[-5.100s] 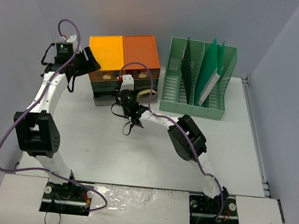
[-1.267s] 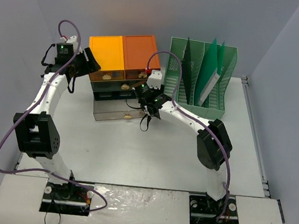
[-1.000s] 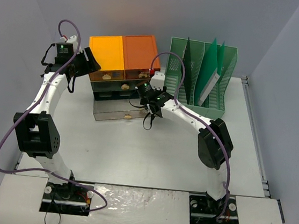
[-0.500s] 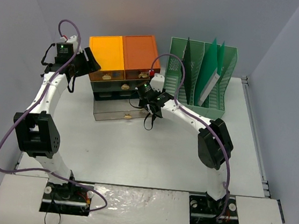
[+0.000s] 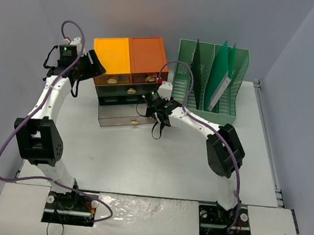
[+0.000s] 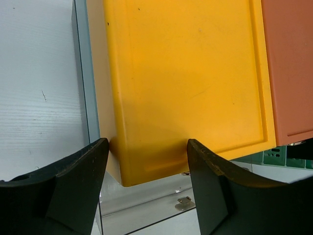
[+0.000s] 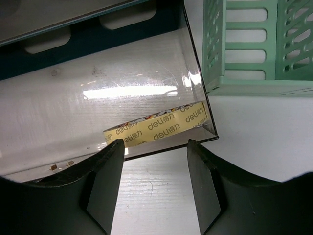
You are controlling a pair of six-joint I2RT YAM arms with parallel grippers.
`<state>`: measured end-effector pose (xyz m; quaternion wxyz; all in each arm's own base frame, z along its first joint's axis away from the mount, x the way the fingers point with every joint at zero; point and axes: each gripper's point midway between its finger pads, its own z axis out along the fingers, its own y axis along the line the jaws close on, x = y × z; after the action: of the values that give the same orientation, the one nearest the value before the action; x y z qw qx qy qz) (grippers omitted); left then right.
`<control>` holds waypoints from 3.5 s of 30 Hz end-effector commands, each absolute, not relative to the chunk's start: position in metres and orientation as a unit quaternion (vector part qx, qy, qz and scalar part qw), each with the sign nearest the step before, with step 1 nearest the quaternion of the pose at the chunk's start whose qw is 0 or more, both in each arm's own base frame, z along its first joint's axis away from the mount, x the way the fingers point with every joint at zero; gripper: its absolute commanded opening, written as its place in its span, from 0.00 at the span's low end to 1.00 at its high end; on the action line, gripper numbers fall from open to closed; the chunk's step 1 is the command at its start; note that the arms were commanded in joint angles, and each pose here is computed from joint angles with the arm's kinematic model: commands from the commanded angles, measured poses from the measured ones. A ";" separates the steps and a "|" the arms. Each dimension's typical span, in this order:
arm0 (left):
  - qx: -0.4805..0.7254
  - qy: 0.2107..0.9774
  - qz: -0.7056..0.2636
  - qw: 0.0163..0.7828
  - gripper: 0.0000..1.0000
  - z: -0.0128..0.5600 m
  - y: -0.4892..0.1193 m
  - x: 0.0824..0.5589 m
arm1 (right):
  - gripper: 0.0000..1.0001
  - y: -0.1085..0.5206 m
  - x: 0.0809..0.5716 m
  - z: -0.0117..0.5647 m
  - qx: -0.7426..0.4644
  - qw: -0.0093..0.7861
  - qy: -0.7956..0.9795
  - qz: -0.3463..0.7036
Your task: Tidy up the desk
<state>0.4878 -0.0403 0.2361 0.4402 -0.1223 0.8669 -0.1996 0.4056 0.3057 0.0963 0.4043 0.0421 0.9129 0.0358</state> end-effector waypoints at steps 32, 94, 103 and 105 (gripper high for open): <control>-0.129 0.945 -0.136 0.267 0.60 0.131 -0.030 0.432 | 0.51 0.381 0.471 0.149 -0.067 0.522 0.843 0.115; -0.133 0.949 -0.131 0.256 0.60 0.119 -0.030 0.434 | 0.53 0.443 0.378 0.070 -0.120 0.532 0.826 0.140; -0.133 0.949 -0.127 0.256 0.60 0.120 -0.028 0.432 | 0.53 0.436 0.432 0.064 -0.110 0.544 0.824 0.117; -0.132 0.949 -0.126 0.258 0.60 0.121 -0.028 0.432 | 0.53 0.431 0.449 0.067 -0.101 0.550 0.821 0.113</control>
<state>0.4911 -0.0397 0.2340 0.4397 -0.1228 0.8670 -0.1997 0.3971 0.4319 0.0179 0.4915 -0.1440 0.8526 0.1033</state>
